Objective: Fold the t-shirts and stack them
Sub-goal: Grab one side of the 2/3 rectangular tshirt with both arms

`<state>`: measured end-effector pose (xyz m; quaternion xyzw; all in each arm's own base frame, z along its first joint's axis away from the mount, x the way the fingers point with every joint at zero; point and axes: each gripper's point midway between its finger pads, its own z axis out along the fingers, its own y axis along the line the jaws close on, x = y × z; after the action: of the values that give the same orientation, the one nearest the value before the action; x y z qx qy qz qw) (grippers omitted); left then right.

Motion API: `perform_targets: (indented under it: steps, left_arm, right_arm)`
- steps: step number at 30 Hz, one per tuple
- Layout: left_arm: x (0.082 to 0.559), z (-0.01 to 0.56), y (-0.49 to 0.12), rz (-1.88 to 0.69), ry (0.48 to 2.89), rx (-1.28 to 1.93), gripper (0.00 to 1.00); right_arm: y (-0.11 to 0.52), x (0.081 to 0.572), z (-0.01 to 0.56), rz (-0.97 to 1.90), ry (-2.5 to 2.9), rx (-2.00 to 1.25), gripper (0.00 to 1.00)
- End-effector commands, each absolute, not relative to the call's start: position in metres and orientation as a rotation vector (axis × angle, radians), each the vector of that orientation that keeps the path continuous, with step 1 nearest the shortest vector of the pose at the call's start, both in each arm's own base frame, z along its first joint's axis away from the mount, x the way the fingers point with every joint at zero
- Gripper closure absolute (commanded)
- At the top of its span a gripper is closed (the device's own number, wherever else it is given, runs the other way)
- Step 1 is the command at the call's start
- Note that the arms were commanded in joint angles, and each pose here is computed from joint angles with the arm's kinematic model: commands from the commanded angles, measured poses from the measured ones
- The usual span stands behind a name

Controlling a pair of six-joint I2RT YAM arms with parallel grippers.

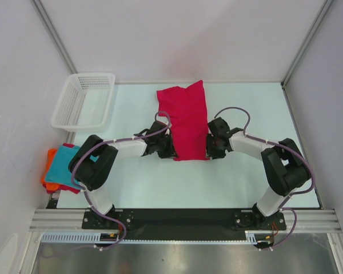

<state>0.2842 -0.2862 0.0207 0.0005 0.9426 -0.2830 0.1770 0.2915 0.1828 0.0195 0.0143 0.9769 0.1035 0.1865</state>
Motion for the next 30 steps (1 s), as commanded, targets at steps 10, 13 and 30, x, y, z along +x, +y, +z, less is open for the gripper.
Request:
perform_targets:
  steps: [10, 13, 30]
  left_arm:
    - [0.274, 0.013, -0.282, -0.788, 2.703, 0.009, 1.0]
    - [0.273, 0.013, -0.28, -0.782, 2.704, 0.014, 1.0]
    - [0.266, 0.025, -0.273, -0.776, 2.687, 0.018, 1.0]
  right_arm:
    - [0.181, 0.271, -0.009, 0.233, 2.841, 0.042, 0.61]
    - [0.184, 0.269, -0.011, 0.237, 2.844, 0.047, 0.64]
    - [0.194, 0.249, 0.021, 0.325, 2.785, 0.006, 1.0]
